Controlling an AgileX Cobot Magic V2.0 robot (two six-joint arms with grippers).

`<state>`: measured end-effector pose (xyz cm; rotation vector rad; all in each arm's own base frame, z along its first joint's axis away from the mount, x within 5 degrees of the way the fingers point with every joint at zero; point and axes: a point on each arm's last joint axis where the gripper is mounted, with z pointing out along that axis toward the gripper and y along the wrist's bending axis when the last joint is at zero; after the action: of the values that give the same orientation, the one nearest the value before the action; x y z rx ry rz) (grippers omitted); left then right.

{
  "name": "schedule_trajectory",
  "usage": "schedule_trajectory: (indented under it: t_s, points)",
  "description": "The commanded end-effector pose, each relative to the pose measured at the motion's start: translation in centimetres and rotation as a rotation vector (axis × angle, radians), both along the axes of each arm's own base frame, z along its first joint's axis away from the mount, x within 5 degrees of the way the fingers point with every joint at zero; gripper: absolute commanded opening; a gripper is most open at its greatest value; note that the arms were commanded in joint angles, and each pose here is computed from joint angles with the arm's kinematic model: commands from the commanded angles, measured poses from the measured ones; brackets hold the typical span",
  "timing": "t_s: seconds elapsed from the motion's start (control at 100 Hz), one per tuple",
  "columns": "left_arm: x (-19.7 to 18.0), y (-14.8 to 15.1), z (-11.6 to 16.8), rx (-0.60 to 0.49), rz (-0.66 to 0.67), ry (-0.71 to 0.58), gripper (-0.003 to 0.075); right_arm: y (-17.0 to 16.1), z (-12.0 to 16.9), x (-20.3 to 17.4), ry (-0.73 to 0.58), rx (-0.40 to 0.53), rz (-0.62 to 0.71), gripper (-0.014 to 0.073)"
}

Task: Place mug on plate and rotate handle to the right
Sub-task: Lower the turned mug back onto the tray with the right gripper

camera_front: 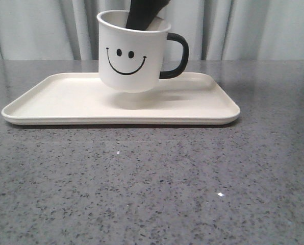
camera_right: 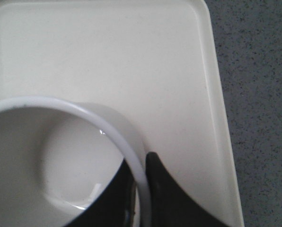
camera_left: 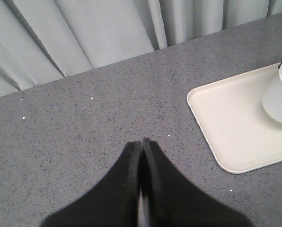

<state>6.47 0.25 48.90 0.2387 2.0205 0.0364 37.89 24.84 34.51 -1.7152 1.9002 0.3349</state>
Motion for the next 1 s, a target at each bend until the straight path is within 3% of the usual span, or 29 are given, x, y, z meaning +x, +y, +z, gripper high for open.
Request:
schedule_trajectory:
  t_s: [0.0,0.99]
  points:
    - [0.0,0.0,0.7,-0.017,-0.003,-0.049,-0.002,-0.9,3.2,-2.0,-0.008,0.016,0.043,-0.0113]
    - [0.0,-0.2,0.7,-0.033,-0.021,-0.039,-0.002,-0.2,1.0,-2.4,0.054,-0.021,0.072,-0.0113]
